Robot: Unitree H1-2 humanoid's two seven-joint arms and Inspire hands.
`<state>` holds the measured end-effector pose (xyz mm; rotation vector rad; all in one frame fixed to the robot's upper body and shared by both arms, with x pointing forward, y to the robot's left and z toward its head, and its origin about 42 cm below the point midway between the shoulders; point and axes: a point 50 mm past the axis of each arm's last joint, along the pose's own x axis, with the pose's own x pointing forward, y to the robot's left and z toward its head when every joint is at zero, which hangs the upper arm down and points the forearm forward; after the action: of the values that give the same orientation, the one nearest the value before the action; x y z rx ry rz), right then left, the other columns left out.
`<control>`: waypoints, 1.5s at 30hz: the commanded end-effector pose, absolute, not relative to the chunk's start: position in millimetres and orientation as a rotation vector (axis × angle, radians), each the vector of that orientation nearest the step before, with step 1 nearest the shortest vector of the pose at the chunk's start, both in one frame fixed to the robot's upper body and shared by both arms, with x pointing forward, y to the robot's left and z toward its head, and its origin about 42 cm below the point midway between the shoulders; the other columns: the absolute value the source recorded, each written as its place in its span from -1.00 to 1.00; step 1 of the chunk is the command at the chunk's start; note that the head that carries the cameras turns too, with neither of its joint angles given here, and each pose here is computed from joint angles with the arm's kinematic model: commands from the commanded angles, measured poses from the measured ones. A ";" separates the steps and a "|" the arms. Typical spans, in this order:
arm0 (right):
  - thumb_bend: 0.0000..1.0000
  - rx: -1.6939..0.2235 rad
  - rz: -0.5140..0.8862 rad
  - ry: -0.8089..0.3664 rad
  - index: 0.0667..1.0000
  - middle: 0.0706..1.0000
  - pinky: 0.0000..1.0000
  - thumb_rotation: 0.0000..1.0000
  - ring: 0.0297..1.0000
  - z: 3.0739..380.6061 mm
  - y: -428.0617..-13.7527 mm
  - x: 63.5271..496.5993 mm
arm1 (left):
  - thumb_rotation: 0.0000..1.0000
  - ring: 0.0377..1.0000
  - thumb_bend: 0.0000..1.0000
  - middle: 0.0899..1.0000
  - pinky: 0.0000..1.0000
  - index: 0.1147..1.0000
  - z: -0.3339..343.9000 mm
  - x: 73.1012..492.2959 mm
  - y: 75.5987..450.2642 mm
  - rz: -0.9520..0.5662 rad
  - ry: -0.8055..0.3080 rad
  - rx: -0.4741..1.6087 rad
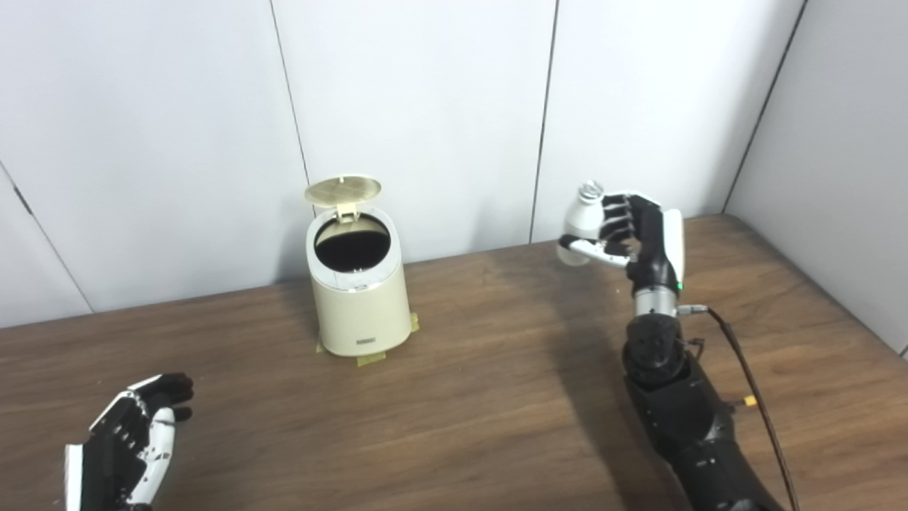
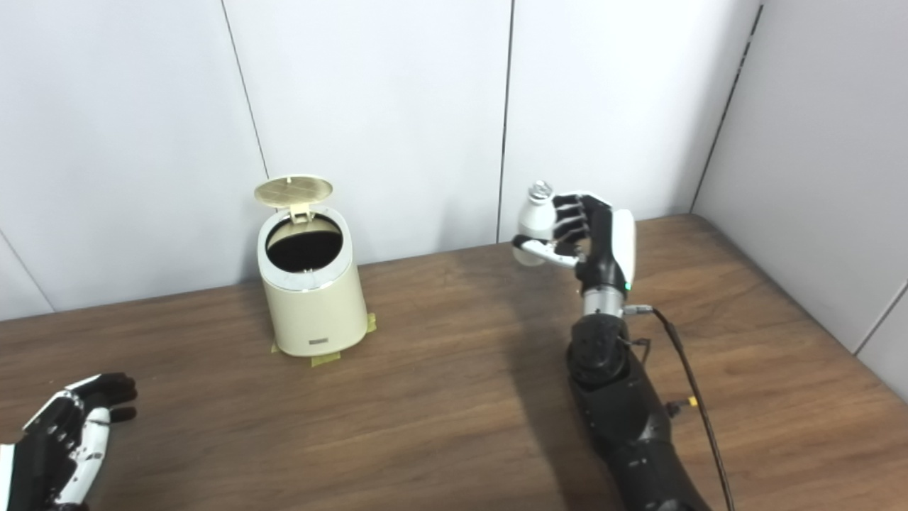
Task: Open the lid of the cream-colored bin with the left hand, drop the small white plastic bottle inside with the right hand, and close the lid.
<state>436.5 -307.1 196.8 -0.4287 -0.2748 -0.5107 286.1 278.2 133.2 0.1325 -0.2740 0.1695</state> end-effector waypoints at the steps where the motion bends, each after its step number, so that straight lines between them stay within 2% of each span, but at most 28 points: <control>1: 0.06 -0.434 -0.491 -0.374 -0.08 -0.15 -0.26 -1.00 -0.17 228.7 -297.4 442.0 | -0.37 0.34 -0.82 0.27 0.26 0.22 129.6 283.4 273.2 0.162 -0.282 0.147; 6: 0.05 -0.416 -0.407 -0.440 -0.06 -0.18 -0.33 -1.00 -0.23 240.6 -274.8 437.4 | -0.31 0.34 -0.77 0.27 0.26 0.22 129.5 282.3 268.7 0.173 -0.258 0.148; 8: 0.05 -0.403 -0.383 -0.462 -0.07 -0.17 -0.29 -1.00 -0.21 244.5 -266.5 436.4 | -0.29 0.35 -0.77 0.27 0.27 0.22 129.7 281.9 266.9 0.174 -0.248 0.145; 12: 0.05 -0.400 -0.344 -0.474 -0.07 -0.16 -0.32 -1.00 -0.24 256.9 -246.5 431.5 | -0.28 0.34 -0.75 0.27 0.28 0.23 127.2 282.5 265.3 0.171 -0.245 0.141; 17: 0.05 -0.410 -0.290 -0.515 -0.07 -0.26 -0.52 -1.00 -0.44 272.1 -228.3 430.2 | -0.24 0.34 -0.73 0.28 0.26 0.23 123.0 284.1 261.9 0.178 -0.237 0.154; 23: 0.05 -0.422 -0.254 -0.536 -0.16 -0.06 -0.14 -1.00 -0.05 286.8 -211.6 432.2 | -0.20 0.34 -0.71 0.29 0.25 0.25 117.4 286.8 253.9 0.176 -0.244 0.144; 25: 0.06 -0.424 -0.227 -0.547 -0.12 -0.11 -0.06 -1.00 -0.11 290.7 -204.4 432.8 | -0.13 0.34 -0.72 0.29 0.24 0.24 116.3 287.3 251.1 0.176 -0.248 0.143; 29: 0.05 -0.407 -0.174 -0.560 -0.07 -0.17 -0.38 -1.00 -0.30 295.9 -194.1 432.9 | -0.18 0.33 -0.75 0.28 0.22 0.24 114.9 287.8 243.9 0.180 -0.251 0.130; 32: 0.04 -0.386 -0.145 -0.577 -0.06 -0.12 -0.34 -1.00 -0.19 296.6 -187.0 434.6 | -0.27 0.31 -0.76 0.27 0.21 0.23 114.0 288.2 238.5 0.188 -0.250 0.131; 36: 0.03 -0.378 -0.120 -0.581 -0.06 -0.11 -0.38 -1.00 -0.21 295.1 -178.8 437.4 | -0.28 0.31 -0.78 0.27 0.19 0.22 111.8 288.8 232.3 0.193 -0.256 0.142; 40: 0.03 -0.383 -0.095 -0.593 -0.02 -0.13 -0.54 -1.00 -0.30 294.5 -171.3 442.2 | -0.29 0.32 -0.78 0.27 0.22 0.23 111.7 288.3 226.2 0.192 -0.254 0.131; 45: 0.03 -0.369 -0.064 -0.602 -0.01 -0.15 -0.49 -1.00 -0.27 295.4 -162.7 447.0 | -0.28 0.32 -0.77 0.27 0.23 0.23 109.9 288.6 220.1 0.198 -0.245 0.129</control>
<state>441.2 -173.0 261.8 -0.3945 -0.4756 -0.0868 298.1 224.1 129.2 0.1005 -0.2885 0.1988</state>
